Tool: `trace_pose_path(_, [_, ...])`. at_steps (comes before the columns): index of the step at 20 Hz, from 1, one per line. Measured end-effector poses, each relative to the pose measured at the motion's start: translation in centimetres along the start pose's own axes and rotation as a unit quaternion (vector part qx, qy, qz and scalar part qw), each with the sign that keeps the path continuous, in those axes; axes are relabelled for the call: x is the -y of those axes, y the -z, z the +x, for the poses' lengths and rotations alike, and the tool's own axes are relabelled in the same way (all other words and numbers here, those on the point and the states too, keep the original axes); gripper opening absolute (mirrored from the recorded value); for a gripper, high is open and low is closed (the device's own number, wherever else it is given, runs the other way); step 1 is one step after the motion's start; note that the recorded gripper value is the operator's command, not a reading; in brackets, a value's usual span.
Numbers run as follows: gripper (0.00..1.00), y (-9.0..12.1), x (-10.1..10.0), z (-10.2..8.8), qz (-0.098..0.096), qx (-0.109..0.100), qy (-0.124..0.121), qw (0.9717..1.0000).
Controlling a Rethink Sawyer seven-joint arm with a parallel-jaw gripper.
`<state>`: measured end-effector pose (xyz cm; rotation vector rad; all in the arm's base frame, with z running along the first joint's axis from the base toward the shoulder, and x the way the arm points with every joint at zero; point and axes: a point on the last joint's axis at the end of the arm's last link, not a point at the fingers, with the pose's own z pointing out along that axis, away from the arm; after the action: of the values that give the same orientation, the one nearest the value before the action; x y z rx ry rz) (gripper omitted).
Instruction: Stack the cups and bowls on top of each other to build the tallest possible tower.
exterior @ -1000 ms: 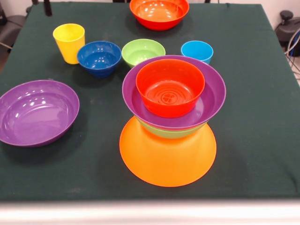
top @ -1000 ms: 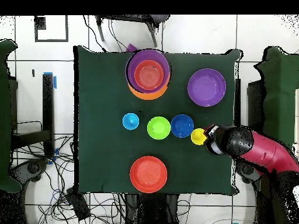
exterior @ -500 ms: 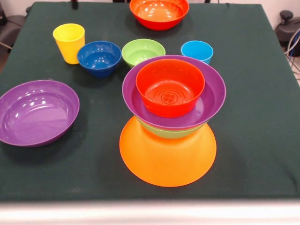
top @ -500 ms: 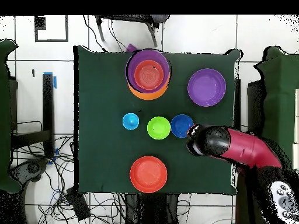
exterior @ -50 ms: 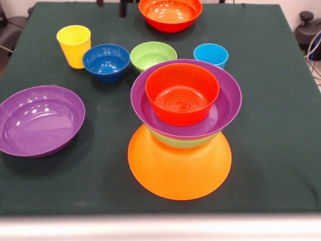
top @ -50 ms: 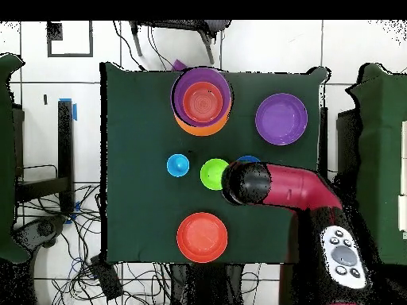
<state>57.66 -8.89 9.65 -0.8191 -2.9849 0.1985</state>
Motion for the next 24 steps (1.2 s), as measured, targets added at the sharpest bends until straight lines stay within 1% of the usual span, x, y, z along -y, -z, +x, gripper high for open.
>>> trace_pose_path(2, [1.0,-0.3,-1.9,0.7,-0.002,-0.001,0.014,0.9999])
trace_pose_path(5, [1.0,-0.5,-3.6,1.3,-0.004,-0.004,0.023,0.9997])
trace_pose_path(6, [1.0,-0.7,-4.6,1.6,-0.005,-0.006,0.027,0.9996])
trace_pose_path(9, [1.0,-1.0,-6.9,2.5,-0.007,-0.009,0.034,0.9993])
trace_pose_path(11, [1.0,-1.2,-9.2,3.4,-0.01,-0.013,0.039,0.9991])
trace_pose_path(12, [1.0,-1.3,-9.5,3.5,-0.01,-0.013,0.039,0.9991])
trace_pose_path(13, [1.0,-1.6,-10.7,4.0,-0.011,-0.014,0.042,0.999])
trace_pose_path(15, [1.0,-1.7,-11.3,4.3,-0.011,-0.014,0.042,0.999])
trace_pose_path(16, [1.0,-2.2,-12.6,4.8,-0.012,-0.012,0.042,0.999])
trace_pose_path(19, [1.0,-3.2,-14.2,5.7,-0.015,-0.006,0.039,0.9991])
trace_pose_path(22, [1.0,-3.8,-15.0,6.2,-0.018,0.0,0.034,0.9993])
trace_pose_path(24, [1.0,-4.8,-15.8,6.8,-0.021,0.008,0.026,0.9994])
